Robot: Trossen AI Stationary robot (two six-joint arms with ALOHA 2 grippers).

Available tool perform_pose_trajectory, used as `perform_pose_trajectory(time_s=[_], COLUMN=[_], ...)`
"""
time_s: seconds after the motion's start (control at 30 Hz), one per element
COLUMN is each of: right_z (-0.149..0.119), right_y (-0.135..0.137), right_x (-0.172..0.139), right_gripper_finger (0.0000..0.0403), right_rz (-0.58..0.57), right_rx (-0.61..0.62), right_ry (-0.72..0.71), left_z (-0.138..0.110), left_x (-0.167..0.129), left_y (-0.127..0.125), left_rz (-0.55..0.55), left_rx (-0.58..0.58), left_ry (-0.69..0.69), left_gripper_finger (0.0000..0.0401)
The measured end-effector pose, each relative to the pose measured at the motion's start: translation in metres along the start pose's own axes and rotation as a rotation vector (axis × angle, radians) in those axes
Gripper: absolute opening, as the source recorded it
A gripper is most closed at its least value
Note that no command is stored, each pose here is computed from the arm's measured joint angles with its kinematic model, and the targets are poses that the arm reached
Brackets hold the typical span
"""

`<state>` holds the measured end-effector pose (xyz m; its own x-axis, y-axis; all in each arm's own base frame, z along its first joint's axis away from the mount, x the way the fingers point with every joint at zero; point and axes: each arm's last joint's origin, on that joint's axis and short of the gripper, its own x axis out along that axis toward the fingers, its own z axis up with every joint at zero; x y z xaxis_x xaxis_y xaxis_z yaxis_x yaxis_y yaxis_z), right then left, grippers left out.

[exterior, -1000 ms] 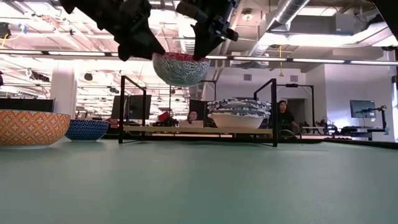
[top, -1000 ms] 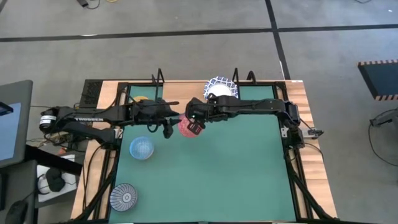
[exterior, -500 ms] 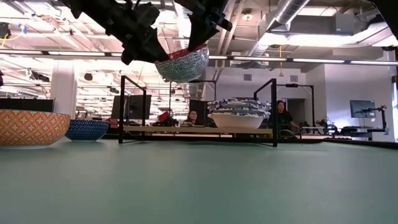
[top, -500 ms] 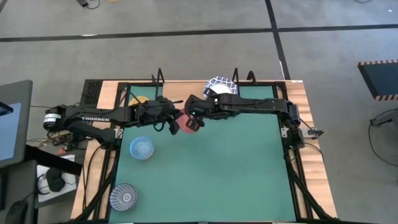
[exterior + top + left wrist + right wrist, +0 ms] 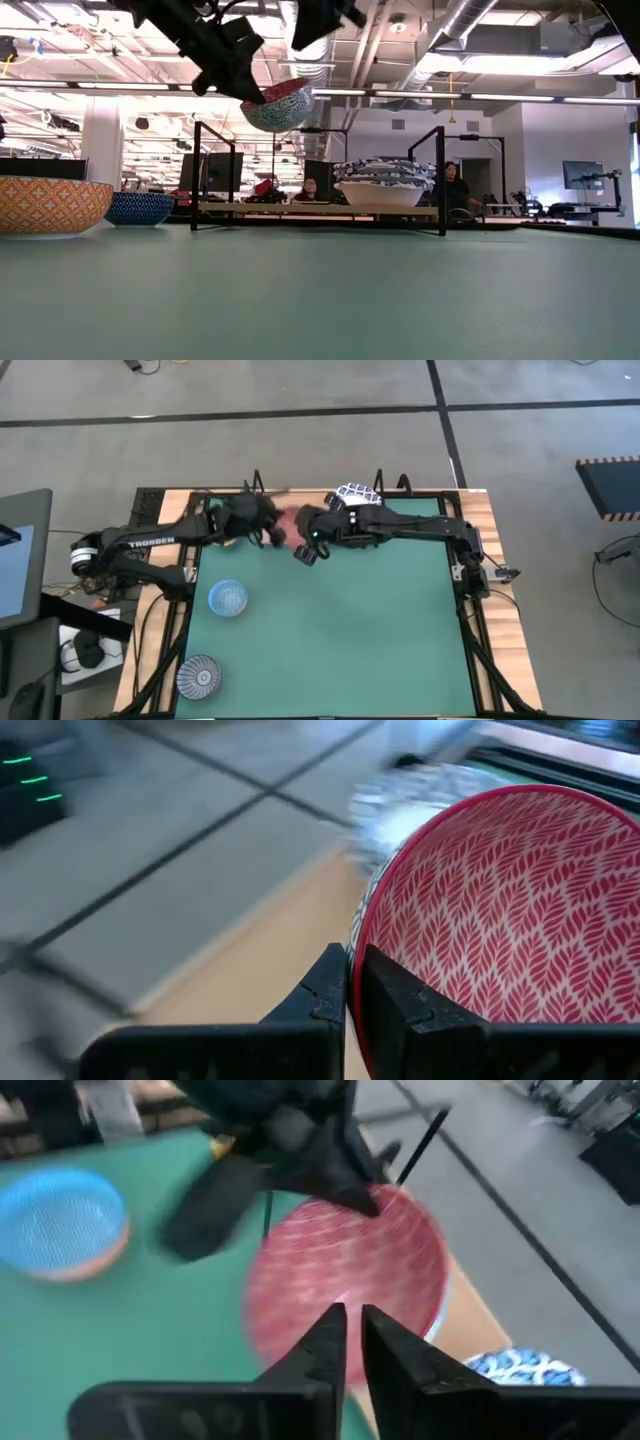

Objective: Place and stack bowls onto a shelf
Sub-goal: Put the red bowl on the shelf

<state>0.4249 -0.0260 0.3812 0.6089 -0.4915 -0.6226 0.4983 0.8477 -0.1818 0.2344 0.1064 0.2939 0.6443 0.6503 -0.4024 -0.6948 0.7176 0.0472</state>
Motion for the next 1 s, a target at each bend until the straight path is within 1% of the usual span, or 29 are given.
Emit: perform_pose_trajectory(time_s=[0.07, 0.13, 0.2, 0.3, 0.4, 0.57, 0.7, 0.83, 1.0], right_z=[0.008, 0.013, 0.018, 0.021, 0.019, 0.011, 0.006, 0.004, 0.004], right_y=[-0.007, -0.015, -0.020, -0.028, -0.030, -0.031, -0.032, -0.033, -0.033], right_x=[-0.006, -0.010, -0.013, -0.016, -0.016, -0.016, -0.016, -0.016, -0.016], right_gripper_finger=[0.0079, 0.0086, 0.0090, 0.0092, 0.0093, 0.0093, 0.0093, 0.0093, 0.0093], right_rz=[-0.003, -0.010, -0.017, -0.030, -0.039, -0.055, -0.066, -0.072, -0.073], right_rx=[0.023, 0.039, 0.056, 0.066, 0.055, 0.047, 0.055, 0.060, 0.059], right_ry=[-0.026, -0.039, -0.058, -0.058, -0.027, 0.048, 0.091, 0.106, 0.109], left_z=[0.006, 0.009, 0.008, 0.008, 0.008, 0.015, 0.016, 0.006, 0.000], left_x=[0.006, 0.017, 0.030, 0.053, 0.074, 0.100, 0.115, 0.128, 0.134], left_y=[0.018, 0.035, 0.049, 0.059, 0.059, 0.055, 0.054, 0.054, 0.055], left_rz=[0.075, 0.118, 0.115, 0.109, 0.109, 0.089, 0.078, 0.079, 0.100], left_rx=[-0.024, -0.053, -0.074, -0.113, -0.085, -0.007, 0.038, 0.076, 0.082], left_ry=[0.005, 0.023, 0.071, 0.160, 0.271, 0.377, 0.426, 0.489, 0.519], left_gripper_finger=[0.0002, 0.0001, 0.0001, 0.0001, 0.0001, 0.0001, 0.0001, 0.0001, 0.0024])
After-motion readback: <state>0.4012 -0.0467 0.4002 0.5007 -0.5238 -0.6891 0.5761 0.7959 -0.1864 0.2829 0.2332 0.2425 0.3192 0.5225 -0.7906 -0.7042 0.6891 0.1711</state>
